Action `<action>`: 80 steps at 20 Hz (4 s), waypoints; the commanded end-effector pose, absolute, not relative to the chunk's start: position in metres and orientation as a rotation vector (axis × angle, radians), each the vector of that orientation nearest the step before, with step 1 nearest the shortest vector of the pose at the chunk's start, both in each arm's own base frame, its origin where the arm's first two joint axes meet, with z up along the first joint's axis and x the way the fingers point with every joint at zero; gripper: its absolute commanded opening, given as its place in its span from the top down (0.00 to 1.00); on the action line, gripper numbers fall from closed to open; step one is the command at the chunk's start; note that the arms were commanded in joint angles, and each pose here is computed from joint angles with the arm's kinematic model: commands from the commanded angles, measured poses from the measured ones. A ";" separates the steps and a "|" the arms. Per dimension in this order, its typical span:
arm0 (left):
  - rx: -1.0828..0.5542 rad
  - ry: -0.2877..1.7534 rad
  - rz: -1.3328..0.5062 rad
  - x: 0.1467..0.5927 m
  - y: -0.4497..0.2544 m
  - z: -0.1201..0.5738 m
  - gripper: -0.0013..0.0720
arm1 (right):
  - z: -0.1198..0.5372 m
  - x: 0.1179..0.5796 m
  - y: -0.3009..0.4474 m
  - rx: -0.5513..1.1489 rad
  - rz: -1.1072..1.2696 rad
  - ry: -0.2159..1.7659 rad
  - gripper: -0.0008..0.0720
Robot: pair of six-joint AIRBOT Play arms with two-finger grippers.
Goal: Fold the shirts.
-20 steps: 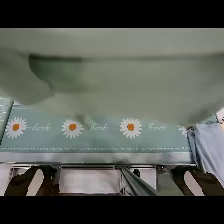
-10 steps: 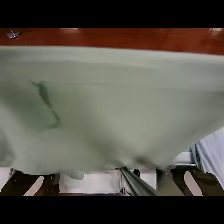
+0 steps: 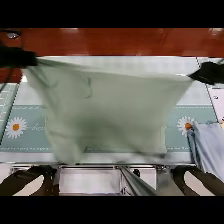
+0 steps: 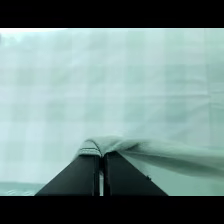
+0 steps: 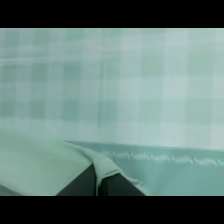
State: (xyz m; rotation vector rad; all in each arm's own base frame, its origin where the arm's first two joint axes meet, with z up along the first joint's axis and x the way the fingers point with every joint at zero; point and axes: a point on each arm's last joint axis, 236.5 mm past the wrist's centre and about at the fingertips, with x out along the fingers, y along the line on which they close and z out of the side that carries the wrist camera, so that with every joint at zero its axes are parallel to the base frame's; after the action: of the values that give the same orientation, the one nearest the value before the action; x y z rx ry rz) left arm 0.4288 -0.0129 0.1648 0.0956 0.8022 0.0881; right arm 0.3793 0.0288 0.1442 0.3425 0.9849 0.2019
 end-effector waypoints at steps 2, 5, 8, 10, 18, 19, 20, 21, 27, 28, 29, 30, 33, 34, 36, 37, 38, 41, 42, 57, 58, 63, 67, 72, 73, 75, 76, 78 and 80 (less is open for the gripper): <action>-0.116 0.842 0.108 0.498 -0.023 0.074 0.95 | 0.070 0.473 0.022 0.464 0.196 1.021 0.95; -0.318 0.799 0.115 0.531 -0.026 0.047 0.95 | 0.043 0.521 0.024 0.536 0.211 1.022 0.95; -0.479 0.873 0.122 0.544 -0.027 0.014 0.95 | 0.009 0.540 0.030 0.525 0.223 1.074 0.95; -0.493 0.934 0.068 0.541 -0.034 0.000 0.95 | -0.002 0.539 0.040 0.533 0.236 1.106 0.95; -0.240 1.219 -0.161 0.477 -0.020 0.003 0.95 | 0.002 0.470 0.022 0.453 0.303 1.340 0.95; -0.234 1.281 -0.175 0.463 -0.020 -0.007 0.95 | -0.009 0.457 0.019 0.419 0.291 1.401 0.95; -0.233 1.340 -0.189 0.450 -0.021 -0.019 0.95 | -0.021 0.444 0.020 0.408 0.284 1.457 0.95; -0.236 1.389 -0.191 0.440 -0.022 -0.030 0.95 | -0.033 0.434 0.023 0.416 0.283 1.493 0.95; -0.277 1.611 -0.205 0.399 -0.022 -0.067 0.58 | -0.070 0.413 0.039 0.488 0.220 1.570 0.62; -0.295 1.644 -0.184 0.393 -0.016 -0.062 0.09 | -0.058 0.413 0.034 0.498 0.220 1.576 0.12; -0.302 1.672 -0.157 0.386 -0.007 -0.055 0.02 | -0.044 0.412 0.027 0.497 0.230 1.580 0.14; -0.319 1.680 -0.146 0.381 0.001 -0.047 0.02 | -0.026 0.411 0.018 0.496 0.229 1.567 0.14; -0.363 1.634 -0.097 0.367 0.024 -0.014 0.02 | 0.014 0.395 -0.022 0.441 0.143 1.495 0.14; -0.383 1.625 -0.081 0.355 0.030 -0.008 0.02 | 0.018 0.381 -0.038 0.399 0.104 1.483 0.14; -0.493 1.658 -0.093 0.314 0.028 -0.013 0.02 | 0.001 0.345 -0.054 0.434 0.017 1.465 0.14; -0.575 1.669 -0.098 0.291 0.023 -0.023 0.02 | -0.013 0.329 -0.047 0.518 0.003 1.444 0.14; -0.646 1.670 -0.097 0.272 0.018 -0.034 0.02 | -0.024 0.315 -0.030 0.596 0.038 1.414 0.14; -0.818 1.665 -0.034 0.220 0.015 -0.067 0.02 | -0.035 0.284 0.024 0.716 0.177 1.326 0.14; -0.858 1.652 -0.010 0.211 0.019 -0.073 0.02 | -0.035 0.276 0.036 0.744 0.203 1.301 0.14; -0.789 1.516 -0.301 0.228 -0.060 -0.099 0.16 | -0.032 0.256 0.062 0.836 0.255 1.265 0.14; -0.780 1.530 -0.337 0.224 -0.063 -0.095 0.77 | -0.037 0.251 0.051 0.806 0.219 1.289 0.14; -0.763 1.492 -0.436 0.236 -0.068 -0.069 0.95 | -0.078 0.182 0.004 0.726 -0.062 1.573 0.14; -0.794 1.458 -0.447 0.246 -0.072 -0.062 0.95 | -0.096 0.154 0.046 0.706 0.044 1.688 0.14; -0.794 1.457 -0.447 0.246 -0.072 -0.062 0.95 | -0.099 0.186 0.079 0.793 0.102 1.612 0.14; -0.794 1.457 -0.446 0.246 -0.072 -0.062 0.95 | -0.101 0.194 0.082 0.817 0.098 1.590 0.14; -0.793 1.455 -0.443 0.246 -0.071 -0.063 0.95 | -0.101 0.208 0.084 0.857 0.090 1.561 0.14; -0.793 1.452 -0.441 0.247 -0.071 -0.063 0.95 | -0.100 0.213 0.086 0.879 0.093 1.554 0.15; -0.797 1.446 -0.440 0.249 -0.071 -0.062 0.95 | -0.097 0.220 0.091 0.893 0.129 1.548 0.57; -0.799 1.435 -0.454 0.253 -0.071 -0.057 0.95 | -0.086 0.226 0.095 0.852 0.219 1.527 0.95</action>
State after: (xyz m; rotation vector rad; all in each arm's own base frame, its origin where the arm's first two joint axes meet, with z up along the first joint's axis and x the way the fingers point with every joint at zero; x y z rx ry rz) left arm 0.2486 -0.0711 -0.0613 -0.7951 1.4481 -0.4447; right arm 0.2147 0.0860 -0.0965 0.8518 1.5547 0.1327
